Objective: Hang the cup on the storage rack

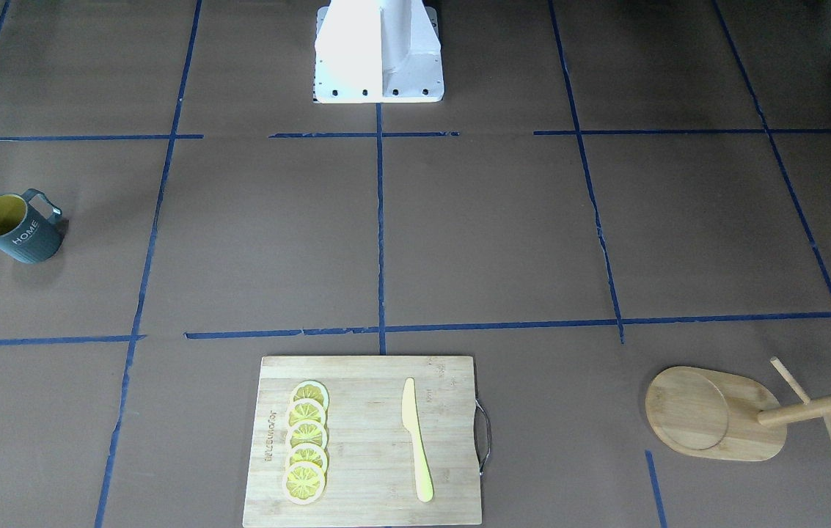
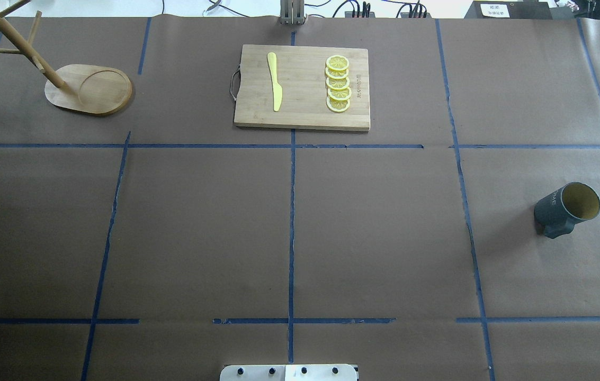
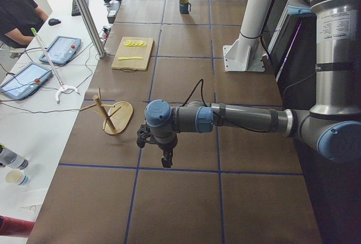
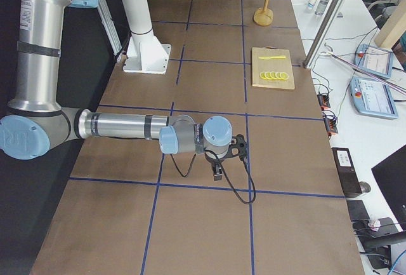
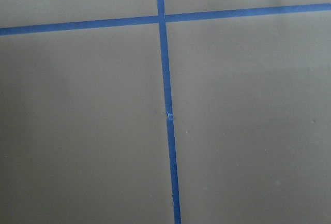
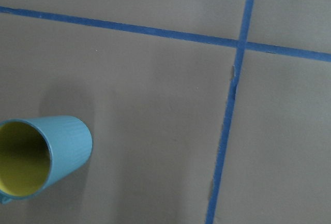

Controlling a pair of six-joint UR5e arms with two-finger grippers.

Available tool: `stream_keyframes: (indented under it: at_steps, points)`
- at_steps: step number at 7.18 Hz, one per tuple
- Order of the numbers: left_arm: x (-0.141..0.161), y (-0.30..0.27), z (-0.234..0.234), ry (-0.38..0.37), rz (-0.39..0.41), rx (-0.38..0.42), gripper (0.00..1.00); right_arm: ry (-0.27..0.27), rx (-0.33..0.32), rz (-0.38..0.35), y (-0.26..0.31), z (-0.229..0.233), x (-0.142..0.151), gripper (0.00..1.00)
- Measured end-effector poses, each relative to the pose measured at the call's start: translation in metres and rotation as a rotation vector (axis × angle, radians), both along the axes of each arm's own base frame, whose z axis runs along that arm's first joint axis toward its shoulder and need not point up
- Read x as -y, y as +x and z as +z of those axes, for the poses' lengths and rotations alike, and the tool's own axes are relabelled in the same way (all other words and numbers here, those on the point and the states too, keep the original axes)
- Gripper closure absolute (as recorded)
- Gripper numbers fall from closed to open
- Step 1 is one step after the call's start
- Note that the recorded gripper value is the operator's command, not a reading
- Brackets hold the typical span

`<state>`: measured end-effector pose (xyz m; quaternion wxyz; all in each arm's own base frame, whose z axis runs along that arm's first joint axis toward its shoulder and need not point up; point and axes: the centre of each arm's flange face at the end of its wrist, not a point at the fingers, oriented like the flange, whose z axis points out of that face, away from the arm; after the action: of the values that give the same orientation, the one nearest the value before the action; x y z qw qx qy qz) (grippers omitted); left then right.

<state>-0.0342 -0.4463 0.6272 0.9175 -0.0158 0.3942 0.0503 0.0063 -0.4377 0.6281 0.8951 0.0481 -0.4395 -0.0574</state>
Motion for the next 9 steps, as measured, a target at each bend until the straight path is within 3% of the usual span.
stream_keyframes:
  at_steps: [3, 7, 8, 9]
  points:
    - [-0.001, 0.001, 0.001, -0.005, 0.000, 0.000, 0.00, -0.049, 0.052, 0.081, -0.063, -0.026, 0.003, 0.04]
    - [0.000, 0.002, 0.001, -0.009, 0.000, 0.004, 0.00, -0.065, 0.028, 0.029, -0.121, -0.024, -0.009, 0.09]
    - [0.001, 0.002, 0.001, -0.009, 0.000, 0.004, 0.00, -0.065, 0.014, 0.010, -0.132, -0.020, -0.011, 0.19]
    - [0.002, 0.002, 0.000, -0.009, -0.002, 0.004, 0.00, -0.066, 0.003, -0.005, -0.140, -0.017, -0.012, 0.54]
